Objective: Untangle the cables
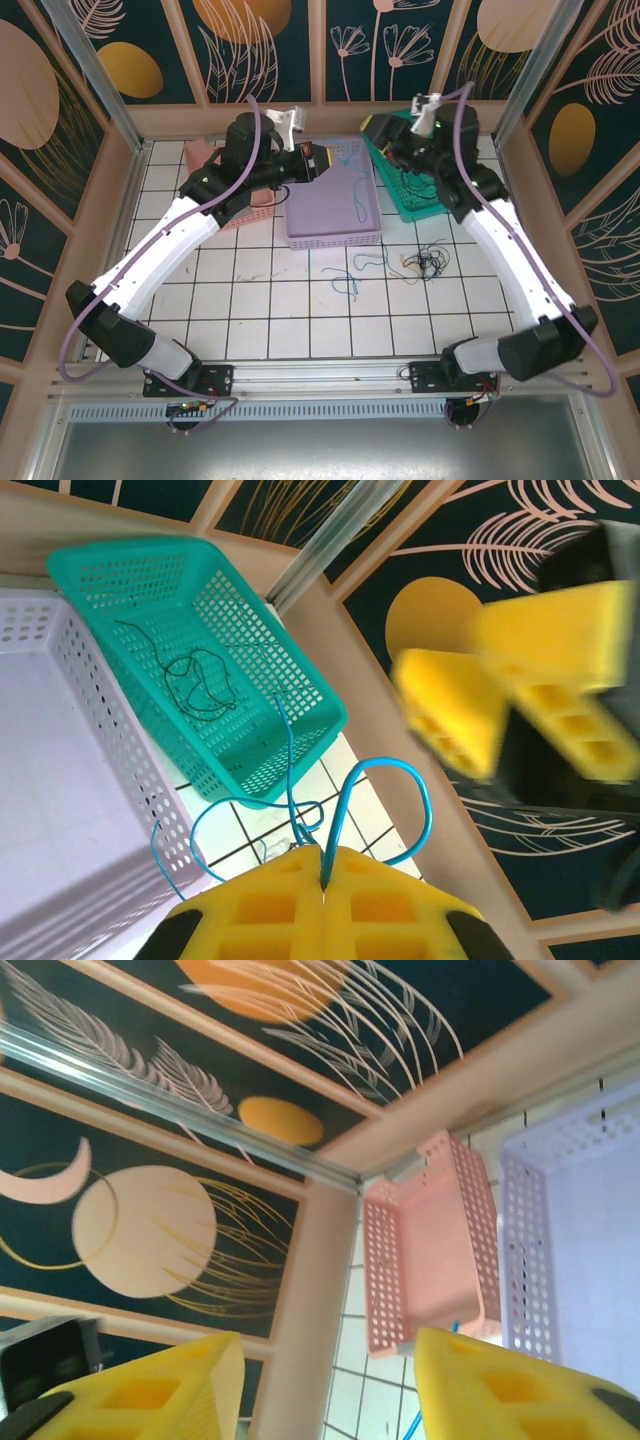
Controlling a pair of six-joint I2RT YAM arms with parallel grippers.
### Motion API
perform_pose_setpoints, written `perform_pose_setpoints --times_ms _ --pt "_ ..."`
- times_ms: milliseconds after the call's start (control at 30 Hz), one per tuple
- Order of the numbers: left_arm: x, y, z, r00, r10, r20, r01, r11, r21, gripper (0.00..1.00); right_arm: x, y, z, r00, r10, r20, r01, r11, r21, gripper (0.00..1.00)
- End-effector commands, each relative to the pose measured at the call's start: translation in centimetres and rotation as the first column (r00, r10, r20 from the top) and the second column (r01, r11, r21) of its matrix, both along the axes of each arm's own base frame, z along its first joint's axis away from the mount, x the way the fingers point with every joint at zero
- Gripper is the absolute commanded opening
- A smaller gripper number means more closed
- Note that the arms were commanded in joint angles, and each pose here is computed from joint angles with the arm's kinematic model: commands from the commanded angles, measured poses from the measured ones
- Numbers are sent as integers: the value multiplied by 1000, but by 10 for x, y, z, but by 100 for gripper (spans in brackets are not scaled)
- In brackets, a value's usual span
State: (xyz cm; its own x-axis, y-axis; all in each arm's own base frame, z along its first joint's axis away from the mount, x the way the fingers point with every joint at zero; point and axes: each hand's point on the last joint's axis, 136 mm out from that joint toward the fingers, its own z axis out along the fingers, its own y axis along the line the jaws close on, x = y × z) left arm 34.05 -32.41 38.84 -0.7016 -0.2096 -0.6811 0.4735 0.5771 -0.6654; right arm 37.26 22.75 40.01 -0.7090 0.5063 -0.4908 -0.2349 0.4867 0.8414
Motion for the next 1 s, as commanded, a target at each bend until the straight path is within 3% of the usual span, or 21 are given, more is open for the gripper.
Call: perform_pose_setpoints --times_ms 0,167,500,600,700,800,867,967 --pt "-2 -1 17 999 -28 45 29 999 -19 0 -4 17 -29 992 49 -113 -51 999 -10 47" --pt "-4 -2 15 999 -33 39 34 999 -30 0 1 19 -42 986 34 -163 -26 998 48 40" --pt "-8 -7 12 998 -65 19 66 996 -67 0 14 20 -28 991 3 -137 12 994 106 1" --pt "-8 -9 16 997 -70 20 71 993 -91 2 17 15 -14 993 -28 -114 44 989 138 0" --pt "-7 -7 22 998 -54 31 57 992 -110 38 21 8 10 995 -71 -68 81 984 158 0" --pt "-3 6 26 998 23 52 -18 994 -106 66 23 -2 37 992 -123 -8 123 978 170 0" --pt "-1 16 25 995 78 54 -72 991 -109 73 24 -9 56 988 -149 36 140 973 185 0" --pt "2 28 20 989 151 6 -148 977 -154 74 23 -18 83 980 -173 93 149 963 227 0"
